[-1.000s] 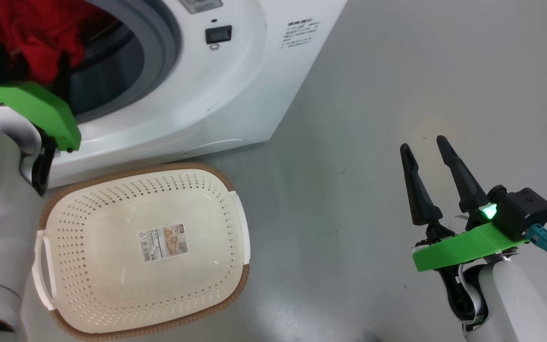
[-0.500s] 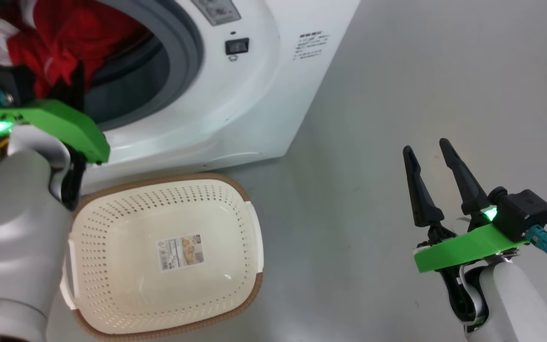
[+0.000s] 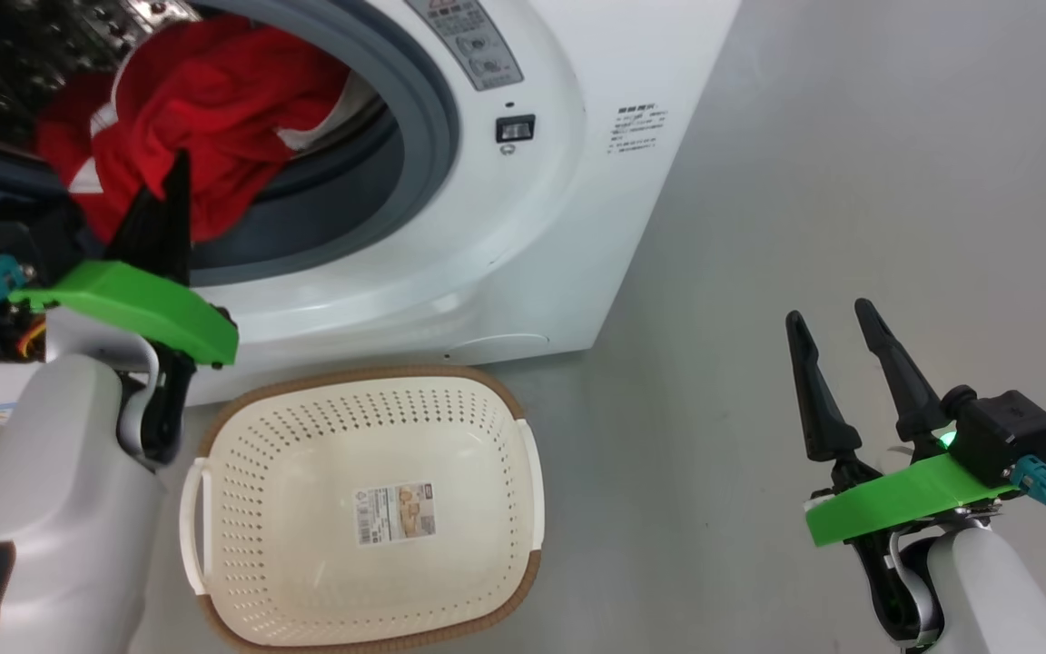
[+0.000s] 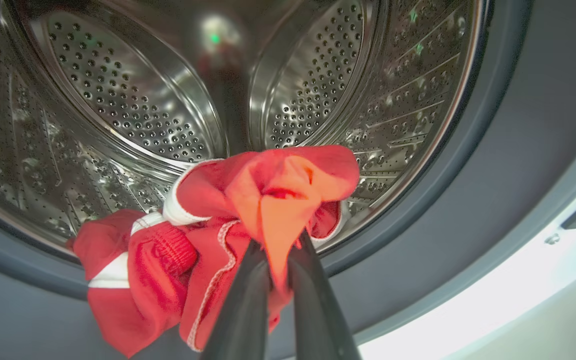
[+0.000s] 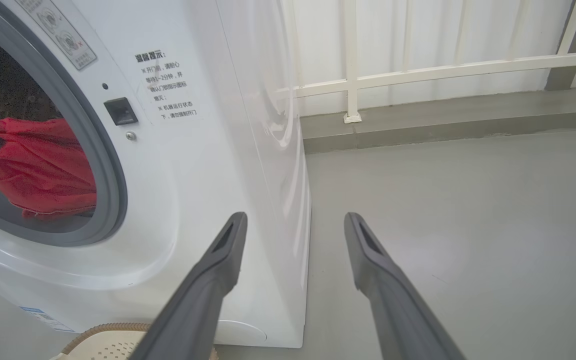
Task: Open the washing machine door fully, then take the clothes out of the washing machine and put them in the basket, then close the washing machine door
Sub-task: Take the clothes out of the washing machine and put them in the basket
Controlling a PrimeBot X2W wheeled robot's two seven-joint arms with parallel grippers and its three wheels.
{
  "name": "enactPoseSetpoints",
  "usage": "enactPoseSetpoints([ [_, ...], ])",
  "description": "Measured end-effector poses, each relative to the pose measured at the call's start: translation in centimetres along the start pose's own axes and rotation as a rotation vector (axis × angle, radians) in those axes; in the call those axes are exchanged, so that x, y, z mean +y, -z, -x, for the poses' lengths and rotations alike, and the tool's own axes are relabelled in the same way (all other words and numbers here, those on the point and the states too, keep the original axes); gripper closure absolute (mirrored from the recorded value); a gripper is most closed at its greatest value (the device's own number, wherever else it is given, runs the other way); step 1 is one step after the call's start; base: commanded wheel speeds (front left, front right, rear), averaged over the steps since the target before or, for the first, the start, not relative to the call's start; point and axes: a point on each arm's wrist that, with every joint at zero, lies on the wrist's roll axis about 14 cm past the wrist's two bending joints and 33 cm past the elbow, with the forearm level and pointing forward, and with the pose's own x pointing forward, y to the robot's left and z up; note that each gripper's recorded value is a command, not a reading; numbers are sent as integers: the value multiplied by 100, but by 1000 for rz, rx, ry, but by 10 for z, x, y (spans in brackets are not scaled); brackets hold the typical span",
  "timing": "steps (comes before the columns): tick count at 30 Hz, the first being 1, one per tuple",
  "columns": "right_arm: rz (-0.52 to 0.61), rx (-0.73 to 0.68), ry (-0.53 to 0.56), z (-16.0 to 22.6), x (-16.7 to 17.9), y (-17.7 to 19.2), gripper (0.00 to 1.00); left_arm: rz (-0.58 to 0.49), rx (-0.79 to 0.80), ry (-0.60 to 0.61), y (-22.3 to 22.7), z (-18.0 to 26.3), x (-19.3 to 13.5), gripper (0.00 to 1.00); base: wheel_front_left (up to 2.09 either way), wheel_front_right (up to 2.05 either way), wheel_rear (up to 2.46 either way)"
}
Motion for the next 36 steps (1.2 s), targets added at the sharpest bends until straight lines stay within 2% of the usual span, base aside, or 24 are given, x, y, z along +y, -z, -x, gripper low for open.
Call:
enactPoseSetpoints([
  [18, -5, -16, -18, 6, 8, -6, 0, 15, -237, 3, -55, 57, -7, 100, 0, 0, 0],
  [25, -5, -18, -22, 6, 10, -7, 0, -14, -321, 11, -74, 81, -10, 100, 0, 0, 0],
  [36, 6, 1, -25, 8, 10, 0, 0, -24, -413, 44, -92, 112, -26, 100, 0, 0, 0],
])
